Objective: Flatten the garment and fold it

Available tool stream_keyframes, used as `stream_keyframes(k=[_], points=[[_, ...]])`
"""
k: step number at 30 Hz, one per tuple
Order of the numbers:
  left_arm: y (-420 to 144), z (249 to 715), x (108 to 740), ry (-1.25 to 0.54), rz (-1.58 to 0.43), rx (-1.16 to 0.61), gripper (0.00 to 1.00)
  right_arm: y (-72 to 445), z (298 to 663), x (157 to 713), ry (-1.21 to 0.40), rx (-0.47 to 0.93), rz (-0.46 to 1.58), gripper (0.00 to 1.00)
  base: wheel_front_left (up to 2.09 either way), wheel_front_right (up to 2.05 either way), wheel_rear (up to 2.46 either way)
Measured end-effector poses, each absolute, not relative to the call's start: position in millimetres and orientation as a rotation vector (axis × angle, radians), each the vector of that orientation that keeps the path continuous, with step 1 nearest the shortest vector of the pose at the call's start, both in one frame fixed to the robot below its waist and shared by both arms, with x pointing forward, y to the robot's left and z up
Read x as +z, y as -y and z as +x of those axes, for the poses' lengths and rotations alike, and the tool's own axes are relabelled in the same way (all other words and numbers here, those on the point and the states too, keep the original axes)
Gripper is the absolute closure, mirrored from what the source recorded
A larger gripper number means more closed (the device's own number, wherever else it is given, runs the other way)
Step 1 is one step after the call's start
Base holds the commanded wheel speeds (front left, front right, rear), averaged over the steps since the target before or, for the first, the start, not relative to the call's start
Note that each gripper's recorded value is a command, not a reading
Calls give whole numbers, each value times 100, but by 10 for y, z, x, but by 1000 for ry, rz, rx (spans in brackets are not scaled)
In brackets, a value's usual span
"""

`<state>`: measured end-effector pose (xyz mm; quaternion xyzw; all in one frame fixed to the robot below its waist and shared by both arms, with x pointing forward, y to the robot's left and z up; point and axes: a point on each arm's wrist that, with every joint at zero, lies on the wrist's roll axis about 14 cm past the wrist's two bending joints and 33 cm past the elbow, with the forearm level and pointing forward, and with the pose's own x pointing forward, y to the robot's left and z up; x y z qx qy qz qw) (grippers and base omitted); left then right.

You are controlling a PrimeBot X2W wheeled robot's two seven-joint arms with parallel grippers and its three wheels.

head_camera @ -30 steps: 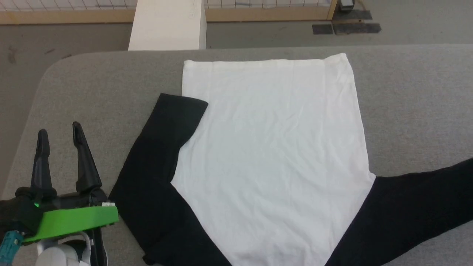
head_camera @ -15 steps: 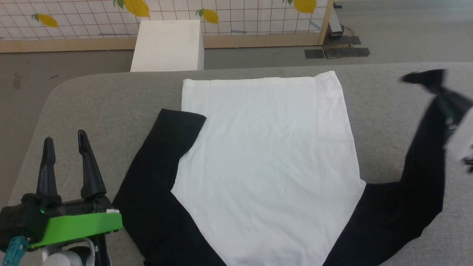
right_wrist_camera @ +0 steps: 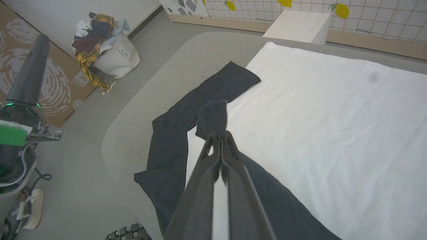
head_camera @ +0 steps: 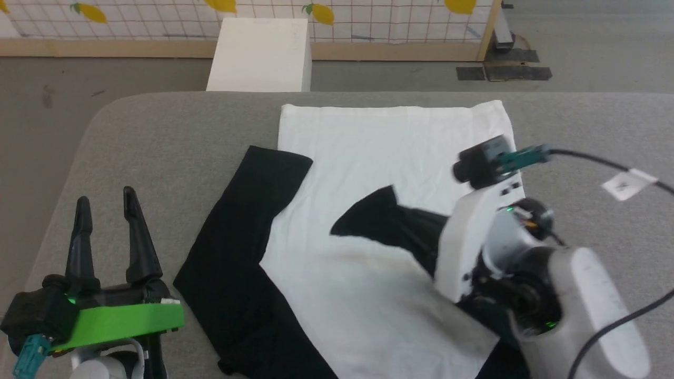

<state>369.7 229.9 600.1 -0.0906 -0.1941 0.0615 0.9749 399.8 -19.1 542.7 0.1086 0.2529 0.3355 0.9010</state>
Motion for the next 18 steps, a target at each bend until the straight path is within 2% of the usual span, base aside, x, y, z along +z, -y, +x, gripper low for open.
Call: stream_keyframes(k=[11, 18], points=[[-2409, 3633, 5905, 363, -179, 162, 0, -555, 3776, 4985, -618, 883, 287, 100, 0, 0, 0], [-2429, 3657, 5776, 323, -180, 175, 0, -809, 3631, 4567, -733, 944, 267, 100, 0, 0, 0]])
